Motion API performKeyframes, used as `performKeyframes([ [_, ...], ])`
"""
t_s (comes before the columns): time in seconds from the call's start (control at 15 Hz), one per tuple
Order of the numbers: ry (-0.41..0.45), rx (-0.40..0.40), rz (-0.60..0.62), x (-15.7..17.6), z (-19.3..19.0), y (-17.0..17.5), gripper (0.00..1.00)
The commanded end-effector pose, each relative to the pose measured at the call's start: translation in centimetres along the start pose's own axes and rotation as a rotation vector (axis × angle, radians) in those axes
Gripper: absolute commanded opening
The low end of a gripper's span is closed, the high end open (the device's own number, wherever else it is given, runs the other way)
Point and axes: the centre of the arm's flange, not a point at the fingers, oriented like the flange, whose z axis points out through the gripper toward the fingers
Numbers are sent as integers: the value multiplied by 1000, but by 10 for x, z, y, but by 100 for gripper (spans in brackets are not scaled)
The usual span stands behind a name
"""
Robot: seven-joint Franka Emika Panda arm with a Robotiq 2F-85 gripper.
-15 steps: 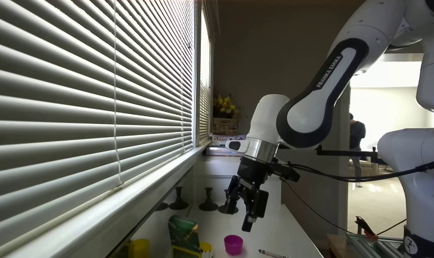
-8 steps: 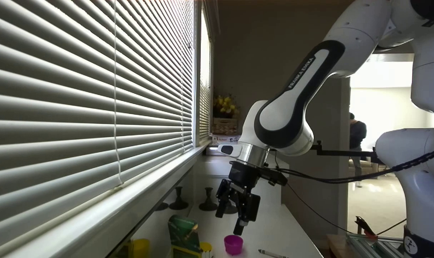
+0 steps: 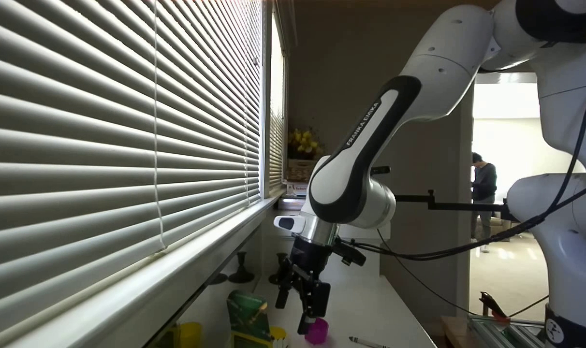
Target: Pick up the yellow cup and put it inside the purple cup
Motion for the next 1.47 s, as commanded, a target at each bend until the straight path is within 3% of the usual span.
performKeyframes([
  [0.0,2,-9,-12,11,34,14,100],
  [0.2,-15,-9,-15,14,46,16,77],
  [0.33,-29,-11,-12,14,54,18,70],
  [0.87,-32,-15,-4,16,60,21,4],
  [1.0,-8,-24,-20,21,49,17,0],
  [1.4,57,-134,-68,25,-14,8,2],
])
